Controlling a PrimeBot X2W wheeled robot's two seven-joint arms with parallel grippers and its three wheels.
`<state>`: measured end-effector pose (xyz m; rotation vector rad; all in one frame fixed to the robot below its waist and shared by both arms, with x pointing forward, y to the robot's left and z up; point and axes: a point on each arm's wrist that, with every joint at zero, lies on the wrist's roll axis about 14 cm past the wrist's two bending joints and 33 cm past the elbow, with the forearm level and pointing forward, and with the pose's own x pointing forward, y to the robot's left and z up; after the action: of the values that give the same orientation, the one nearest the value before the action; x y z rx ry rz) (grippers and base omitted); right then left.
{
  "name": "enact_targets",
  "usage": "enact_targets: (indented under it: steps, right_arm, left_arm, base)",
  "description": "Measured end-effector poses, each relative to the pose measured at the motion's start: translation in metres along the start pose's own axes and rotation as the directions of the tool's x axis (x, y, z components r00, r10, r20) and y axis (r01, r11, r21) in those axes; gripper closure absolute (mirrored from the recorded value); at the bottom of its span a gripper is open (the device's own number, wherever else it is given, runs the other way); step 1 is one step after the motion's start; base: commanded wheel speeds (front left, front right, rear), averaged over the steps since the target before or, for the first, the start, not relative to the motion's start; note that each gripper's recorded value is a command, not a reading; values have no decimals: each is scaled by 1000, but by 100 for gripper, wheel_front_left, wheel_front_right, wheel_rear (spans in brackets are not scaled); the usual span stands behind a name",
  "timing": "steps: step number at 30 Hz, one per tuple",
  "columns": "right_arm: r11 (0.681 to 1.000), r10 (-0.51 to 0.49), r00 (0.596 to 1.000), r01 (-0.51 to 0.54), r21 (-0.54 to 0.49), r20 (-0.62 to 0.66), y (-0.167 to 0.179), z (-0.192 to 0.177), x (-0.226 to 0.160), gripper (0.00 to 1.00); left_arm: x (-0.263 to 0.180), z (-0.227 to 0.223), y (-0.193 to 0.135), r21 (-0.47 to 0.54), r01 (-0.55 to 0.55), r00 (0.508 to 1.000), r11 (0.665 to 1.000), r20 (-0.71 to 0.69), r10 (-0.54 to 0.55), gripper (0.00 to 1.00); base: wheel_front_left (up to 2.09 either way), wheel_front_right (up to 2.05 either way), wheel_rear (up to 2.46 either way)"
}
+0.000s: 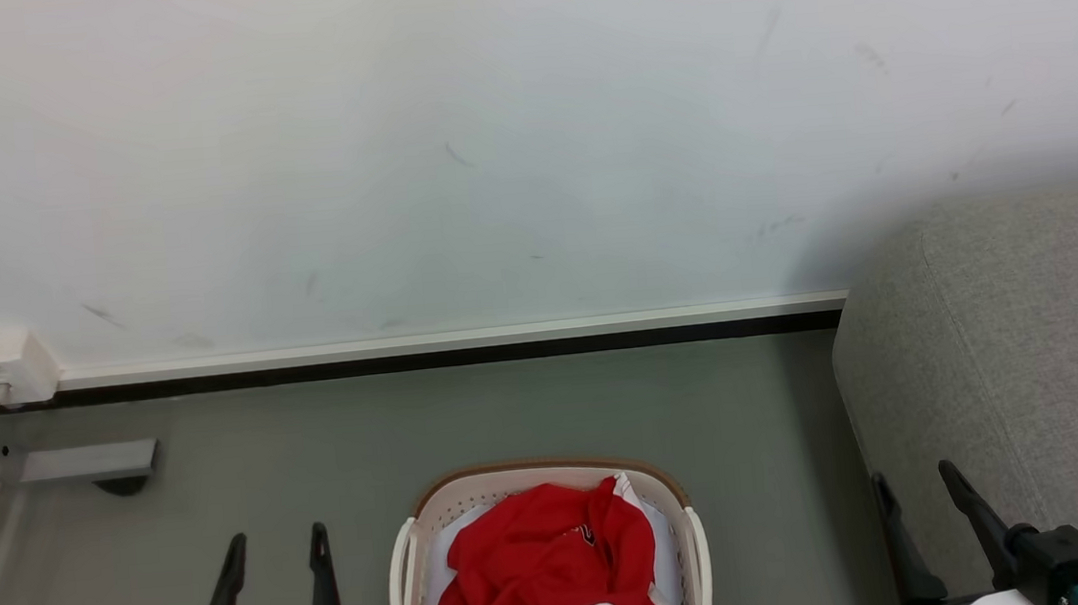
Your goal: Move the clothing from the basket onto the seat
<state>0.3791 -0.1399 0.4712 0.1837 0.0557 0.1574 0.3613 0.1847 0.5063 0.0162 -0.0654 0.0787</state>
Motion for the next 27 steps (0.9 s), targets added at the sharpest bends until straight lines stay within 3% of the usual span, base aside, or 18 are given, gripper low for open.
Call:
enact_targets:
  steps: [17,27]
  right_arm:
    - [998,-1,1000,2,-60,7,-5,0,3,0]
    - [997,-55,998,56,-62,12,-30,-1,33,0]
  left_arm:
    - [5,-5,-14,88,57,998,995,10,-58,0]
    - [50,-40,-65,57,255,966,965,-69,-251,0]
  base:
    - [0,0,0]
    - [0,0,0]
